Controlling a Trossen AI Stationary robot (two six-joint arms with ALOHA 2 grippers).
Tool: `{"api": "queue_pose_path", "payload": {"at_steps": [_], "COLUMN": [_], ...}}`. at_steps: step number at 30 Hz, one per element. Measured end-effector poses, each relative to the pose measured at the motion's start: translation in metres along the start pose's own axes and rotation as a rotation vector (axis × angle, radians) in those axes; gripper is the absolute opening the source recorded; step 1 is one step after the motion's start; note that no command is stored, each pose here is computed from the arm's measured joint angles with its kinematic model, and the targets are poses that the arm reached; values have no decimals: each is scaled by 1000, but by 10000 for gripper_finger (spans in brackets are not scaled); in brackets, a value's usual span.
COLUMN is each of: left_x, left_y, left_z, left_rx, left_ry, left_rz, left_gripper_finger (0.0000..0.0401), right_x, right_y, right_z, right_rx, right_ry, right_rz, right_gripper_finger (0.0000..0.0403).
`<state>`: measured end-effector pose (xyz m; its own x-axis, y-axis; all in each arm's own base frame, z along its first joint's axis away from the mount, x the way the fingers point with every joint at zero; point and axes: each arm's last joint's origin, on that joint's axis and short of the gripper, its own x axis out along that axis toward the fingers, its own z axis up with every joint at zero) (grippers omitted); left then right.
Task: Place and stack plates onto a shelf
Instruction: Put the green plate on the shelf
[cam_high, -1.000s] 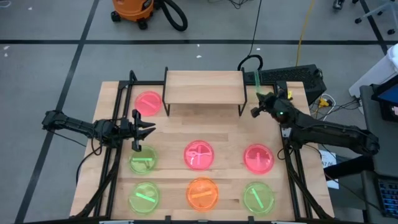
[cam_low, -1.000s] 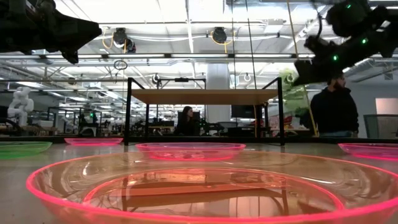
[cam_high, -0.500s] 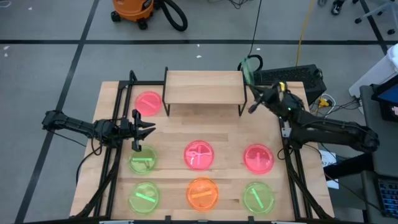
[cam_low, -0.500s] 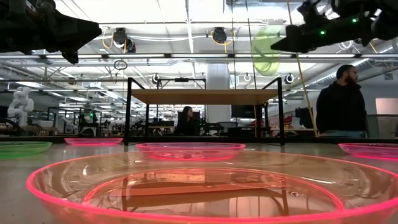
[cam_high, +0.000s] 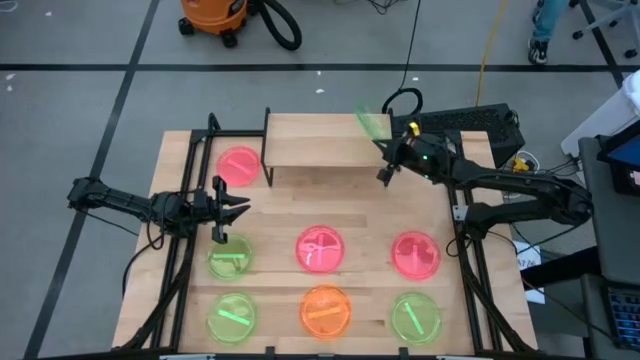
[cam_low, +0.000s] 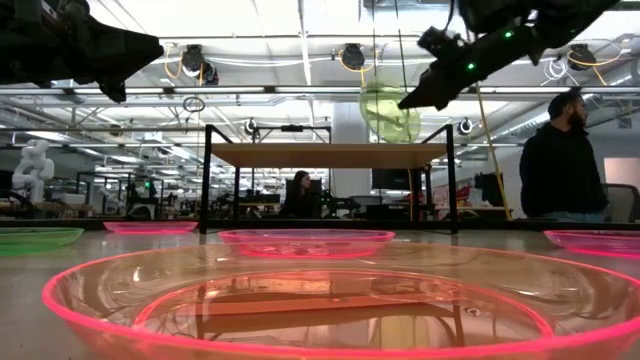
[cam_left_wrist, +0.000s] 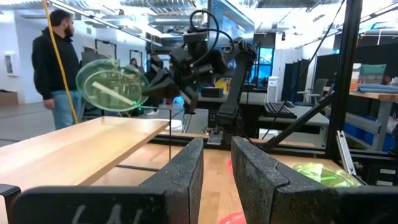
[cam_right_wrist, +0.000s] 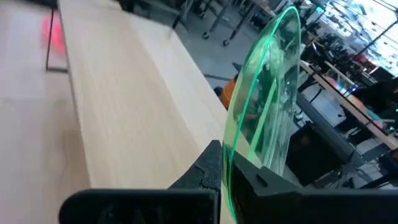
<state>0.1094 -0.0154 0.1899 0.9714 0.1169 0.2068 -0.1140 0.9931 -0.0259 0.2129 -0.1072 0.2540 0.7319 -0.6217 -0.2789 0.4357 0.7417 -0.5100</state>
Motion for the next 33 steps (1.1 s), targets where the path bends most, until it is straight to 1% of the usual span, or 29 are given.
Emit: {"api": "queue_pose_path", "payload": {"at_steps": [4, 7, 11, 14, 19, 24, 28, 33], "left_x": [0, 0, 0, 0, 0, 0, 0, 0], "left_y": [0, 0, 0, 0, 0, 0, 0, 0], "left_z": [0, 0, 0, 0, 0, 0, 0, 0], "left_rx": [0, 0, 0, 0, 0, 0, 0, 0], "left_ry": [0, 0, 0, 0, 0, 0, 0, 0], "left_rz": [0, 0, 0, 0, 0, 0, 0, 0], "left_gripper_finger": [88, 88, 88, 88, 88, 88, 88, 88], "right_x": [12, 19, 25, 27, 31, 33, 33, 33], "right_y": [13, 21, 29, 33, 38, 39, 39, 38], "right_z": [-1, -2, -7, -9, -12, -13, -13, -14], "right_rx": [-72, -102, -151, -182, -190, -187, -163, -169], "right_ry": [26, 44, 116, 128, 142, 152, 159, 176], "right_rz": [46, 68, 23, 31, 46, 55, 39, 10], "right_gripper_finger": [0, 0, 0, 0, 7, 24, 36, 45]}}
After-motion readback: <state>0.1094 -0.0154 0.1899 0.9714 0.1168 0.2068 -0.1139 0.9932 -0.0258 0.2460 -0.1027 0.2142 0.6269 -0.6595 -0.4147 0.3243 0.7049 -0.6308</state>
